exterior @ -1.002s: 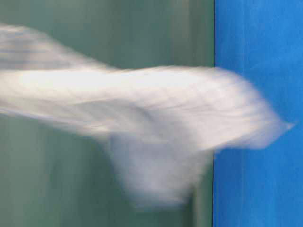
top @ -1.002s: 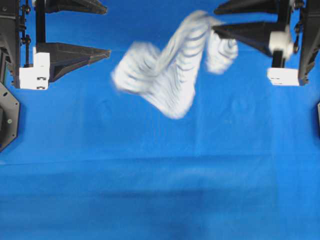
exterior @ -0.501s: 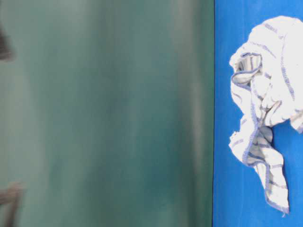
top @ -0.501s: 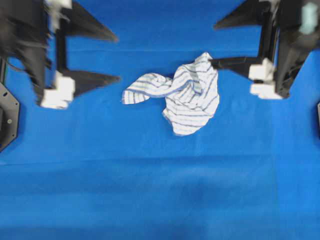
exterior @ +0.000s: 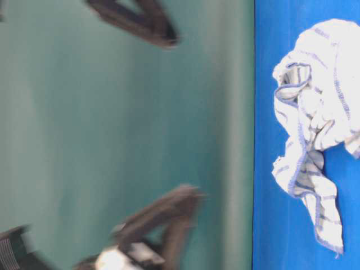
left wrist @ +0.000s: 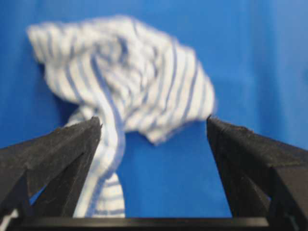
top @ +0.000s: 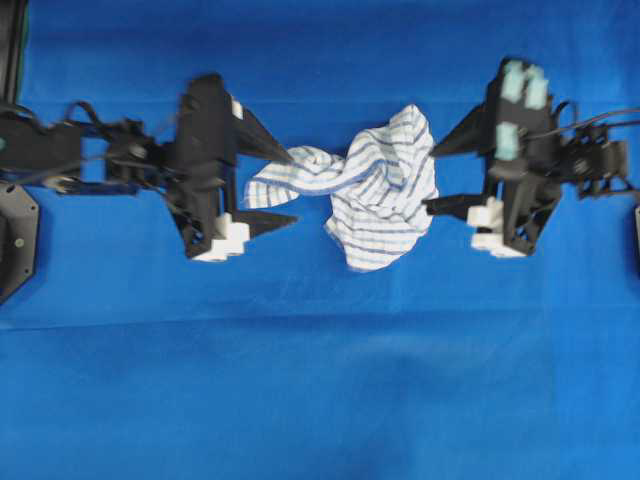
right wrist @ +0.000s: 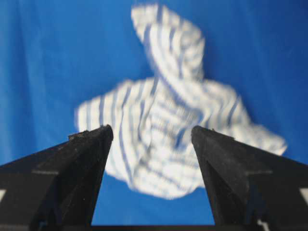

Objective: Lift the towel with both arms.

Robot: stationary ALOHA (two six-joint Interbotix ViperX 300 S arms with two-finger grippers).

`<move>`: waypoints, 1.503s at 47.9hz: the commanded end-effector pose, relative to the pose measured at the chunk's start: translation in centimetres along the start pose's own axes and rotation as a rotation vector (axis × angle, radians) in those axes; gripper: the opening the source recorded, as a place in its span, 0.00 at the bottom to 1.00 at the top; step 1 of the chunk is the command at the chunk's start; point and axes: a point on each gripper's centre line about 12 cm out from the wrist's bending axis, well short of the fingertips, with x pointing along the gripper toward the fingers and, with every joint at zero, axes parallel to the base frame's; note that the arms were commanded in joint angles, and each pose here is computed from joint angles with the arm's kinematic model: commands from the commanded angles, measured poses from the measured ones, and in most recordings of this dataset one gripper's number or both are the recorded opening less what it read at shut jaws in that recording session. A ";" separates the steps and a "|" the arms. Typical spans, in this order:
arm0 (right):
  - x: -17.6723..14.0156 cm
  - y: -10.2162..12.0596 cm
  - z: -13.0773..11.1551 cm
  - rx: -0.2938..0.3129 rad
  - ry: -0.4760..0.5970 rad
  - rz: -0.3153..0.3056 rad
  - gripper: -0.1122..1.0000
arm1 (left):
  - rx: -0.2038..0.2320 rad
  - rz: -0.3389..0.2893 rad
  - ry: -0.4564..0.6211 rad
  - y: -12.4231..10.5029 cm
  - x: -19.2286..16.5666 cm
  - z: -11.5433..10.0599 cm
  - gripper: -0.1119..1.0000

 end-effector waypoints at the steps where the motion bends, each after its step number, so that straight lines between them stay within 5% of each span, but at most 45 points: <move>1: 1.5 0.3 -0.9 0.003 0.019 0.014 0.71 | 0.001 0.003 0.005 0.1 1.3 -1.0 0.92; 30: 11.4 1.6 -7.1 0.000 0.175 0.069 0.71 | -0.017 0.038 0.166 1.4 7.5 -10.7 0.92; 45: 11.8 1.7 -6.9 0.001 0.169 0.073 0.70 | -0.031 0.059 0.175 2.3 7.3 -11.1 0.91; 51: 11.9 1.8 -6.6 0.004 0.151 0.081 0.59 | -0.049 0.081 0.180 3.2 7.2 -11.2 0.89; 55: 11.9 1.9 -6.4 0.004 0.132 0.089 0.40 | -0.066 0.107 0.183 4.3 7.0 -11.4 0.80; 60: 11.9 2.0 -6.2 0.005 0.120 0.094 0.12 | -0.084 0.135 0.186 5.5 6.8 -11.5 0.54; 67: 11.8 2.0 -6.3 0.008 0.120 0.095 0.11 | -0.085 0.141 0.188 5.8 6.6 -11.6 0.17; 72: 11.9 2.0 -6.2 0.008 0.119 0.095 0.11 | -0.089 0.142 0.189 5.8 6.5 -11.7 0.11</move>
